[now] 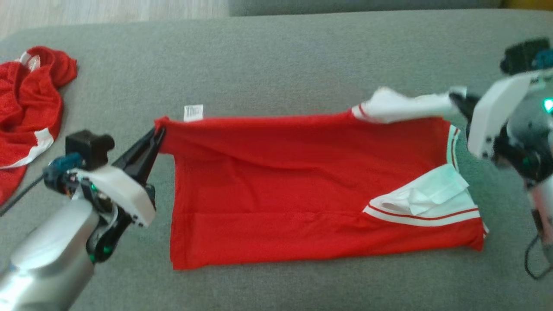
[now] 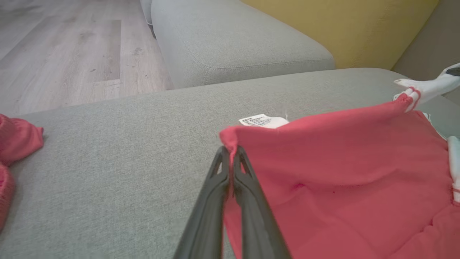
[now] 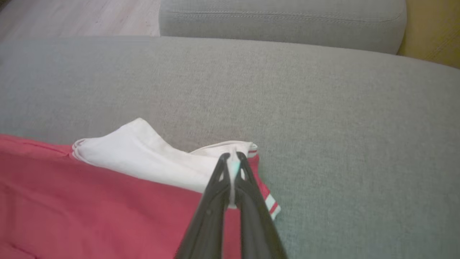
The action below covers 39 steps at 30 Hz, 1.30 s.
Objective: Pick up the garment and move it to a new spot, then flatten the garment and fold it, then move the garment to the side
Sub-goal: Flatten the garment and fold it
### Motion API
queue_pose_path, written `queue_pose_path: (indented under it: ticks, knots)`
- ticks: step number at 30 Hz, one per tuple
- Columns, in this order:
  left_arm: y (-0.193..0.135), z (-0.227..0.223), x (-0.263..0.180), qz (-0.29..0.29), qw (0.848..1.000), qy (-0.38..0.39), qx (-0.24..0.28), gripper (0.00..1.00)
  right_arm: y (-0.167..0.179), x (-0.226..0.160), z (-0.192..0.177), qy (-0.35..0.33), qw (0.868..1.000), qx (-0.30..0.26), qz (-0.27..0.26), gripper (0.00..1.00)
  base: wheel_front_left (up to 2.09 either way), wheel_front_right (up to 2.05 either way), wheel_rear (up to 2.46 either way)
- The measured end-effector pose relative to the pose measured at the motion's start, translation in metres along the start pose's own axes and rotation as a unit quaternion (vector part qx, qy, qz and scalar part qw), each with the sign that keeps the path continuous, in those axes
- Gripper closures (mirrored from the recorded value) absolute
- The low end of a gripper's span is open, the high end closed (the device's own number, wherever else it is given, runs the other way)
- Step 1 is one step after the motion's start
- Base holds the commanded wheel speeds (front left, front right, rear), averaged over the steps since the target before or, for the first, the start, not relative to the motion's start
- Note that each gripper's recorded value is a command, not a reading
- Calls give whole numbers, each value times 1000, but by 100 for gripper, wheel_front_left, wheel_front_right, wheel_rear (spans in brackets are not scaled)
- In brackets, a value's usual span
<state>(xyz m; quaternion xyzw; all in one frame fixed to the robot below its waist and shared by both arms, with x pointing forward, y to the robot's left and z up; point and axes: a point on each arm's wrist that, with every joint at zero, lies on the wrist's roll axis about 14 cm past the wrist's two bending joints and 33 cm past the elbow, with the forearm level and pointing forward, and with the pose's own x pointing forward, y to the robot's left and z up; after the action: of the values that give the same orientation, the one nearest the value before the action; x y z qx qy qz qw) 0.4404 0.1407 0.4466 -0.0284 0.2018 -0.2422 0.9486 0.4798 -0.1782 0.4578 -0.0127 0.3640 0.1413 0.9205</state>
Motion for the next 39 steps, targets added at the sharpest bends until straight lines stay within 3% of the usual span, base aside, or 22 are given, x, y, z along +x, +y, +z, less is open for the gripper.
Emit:
queue_pose_path:
  ticks: [16, 17, 18, 19, 25, 33, 39]
  knots:
    - [-27, -62, -29, -7, 998, 68, 15, 100, 3, -59, -80, 93, 995, 21, -14, 100, 0, 0, 0]
    - [-27, -63, -30, -5, 997, 69, 14, 87, 4, -62, -84, 97, 995, 23, -15, 30, 0, 0, 0]
    - [-27, -64, -30, -2, 997, 69, 14, 51, 6, -64, -88, 102, 994, 26, -15, 0, 0, 0, 0]
    - [-28, -64, -31, 0, 998, 69, 13, 0, 9, -66, -94, 112, 993, 31, -12, 0, 0, 0, 0]
    - [-27, -64, -37, 25, 998, 49, 1, 0, 21, -80, -123, 148, 988, 51, -13, 0, 0, 0, 0]
    - [-11, -15, -41, 98, 990, -87, -57, 0, 8, -86, -80, 25, 997, 54, -50, 0, 0, 0, 0]
    - [6, 17, -50, 150, 970, -160, -104, 0, -3, -67, -82, 10, 993, 90, -75, 0, 0, 0, 0]
